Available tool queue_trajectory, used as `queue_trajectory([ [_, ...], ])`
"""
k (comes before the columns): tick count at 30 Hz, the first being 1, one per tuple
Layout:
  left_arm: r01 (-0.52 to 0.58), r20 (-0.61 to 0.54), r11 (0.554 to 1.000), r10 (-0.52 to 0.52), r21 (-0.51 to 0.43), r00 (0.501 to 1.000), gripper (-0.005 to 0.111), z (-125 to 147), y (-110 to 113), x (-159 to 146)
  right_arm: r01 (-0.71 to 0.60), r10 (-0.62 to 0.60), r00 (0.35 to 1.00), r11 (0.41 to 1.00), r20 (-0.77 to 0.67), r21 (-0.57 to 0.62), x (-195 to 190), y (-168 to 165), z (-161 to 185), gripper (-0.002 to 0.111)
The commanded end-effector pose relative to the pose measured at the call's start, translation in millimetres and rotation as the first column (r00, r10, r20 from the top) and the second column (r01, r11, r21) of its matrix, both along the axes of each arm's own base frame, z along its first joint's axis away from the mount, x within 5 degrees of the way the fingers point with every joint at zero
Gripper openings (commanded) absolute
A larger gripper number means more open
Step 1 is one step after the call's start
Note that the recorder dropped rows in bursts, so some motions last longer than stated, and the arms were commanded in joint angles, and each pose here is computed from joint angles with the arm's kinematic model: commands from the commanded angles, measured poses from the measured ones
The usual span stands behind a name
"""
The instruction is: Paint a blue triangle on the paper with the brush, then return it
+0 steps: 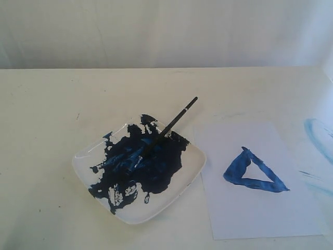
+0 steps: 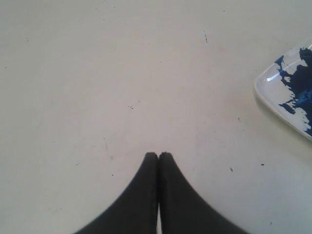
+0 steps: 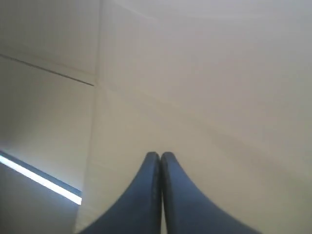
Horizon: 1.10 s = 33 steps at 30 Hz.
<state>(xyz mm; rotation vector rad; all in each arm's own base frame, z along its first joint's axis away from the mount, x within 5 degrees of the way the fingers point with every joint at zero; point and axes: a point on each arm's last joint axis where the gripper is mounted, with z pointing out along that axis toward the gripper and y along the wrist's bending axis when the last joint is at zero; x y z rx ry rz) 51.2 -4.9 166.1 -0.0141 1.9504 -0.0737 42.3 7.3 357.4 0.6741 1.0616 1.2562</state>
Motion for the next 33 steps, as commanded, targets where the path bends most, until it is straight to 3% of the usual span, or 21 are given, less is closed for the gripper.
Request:
queue_trajectory([
  [1, -0.005, 0.001, 1.000, 0.005, -0.001, 1.000, 0.000, -1.1, 0.2, -0.1, 0.251, -0.228, 0.967, 0.789, 0.112, -0.562, 9.1, 0.1, -25.0, 0.000],
  [2, -0.005, 0.001, 1.000, 0.005, -0.001, 1.000, 0.000, -1.1, 0.2, -0.1, 0.290, -0.273, 0.952, 0.659, 0.138, -0.694, 13.0, -0.2, -36.1, 0.000],
  [3, -0.005, 0.001, 1.000, 0.005, -0.001, 1.000, 0.000, -1.1, 0.2, -0.1, 0.288, -0.294, 0.946, 0.570, 0.136, -0.770, 16.4, -0.5, -48.4, 0.000],
  [6, -0.005, 0.001, 1.000, 0.005, -0.001, 1.000, 0.000, -1.1, 0.2, -0.1, 0.260, -0.314, 0.939, 0.382, 0.141, -0.887, 21.4, -0.3, -80.1, 0.000],
  [8, -0.005, 0.001, 1.000, 0.005, -0.001, 1.000, 0.000, -1.1, 0.2, -0.1, 0.235, -0.312, 0.941, 0.312, 0.134, -0.921, 22.3, 0.0, -98.1, 0.000],
  [14, -0.005, 0.001, 1.000, 0.005, -0.001, 1.000, 0.000, -1.1, 0.2, -0.1, 0.171, -0.308, 0.948, 0.291, 0.077, -0.941, 18.9, -0.1, -143.6, 0.000],
  [20, -0.005, 0.001, 1.000, 0.005, -0.001, 1.000, 0.000, -1.1, 0.2, -0.1, -0.156, -0.252, 0.944, 0.224, -0.211, -0.962, 9.9, 4.2, -175.5, 0.000],
  [28, -0.005, 0.000, 1.000, 0.005, -0.001, 1.000, 0.000, -1.2, 0.2, -0.2, -0.127, -0.282, 0.945, 0.154, -0.167, -0.980, 10.8, 1.1, -174.3, 0.000],
  [33, -0.005, 0.000, 1.000, 0.005, -0.001, 1.000, 0.000, -1.2, 0.2, -0.2, -0.124, -0.303, 0.939, 0.151, -0.165, -0.981, 11.0, -0.9, -174.3, 0.000],
])
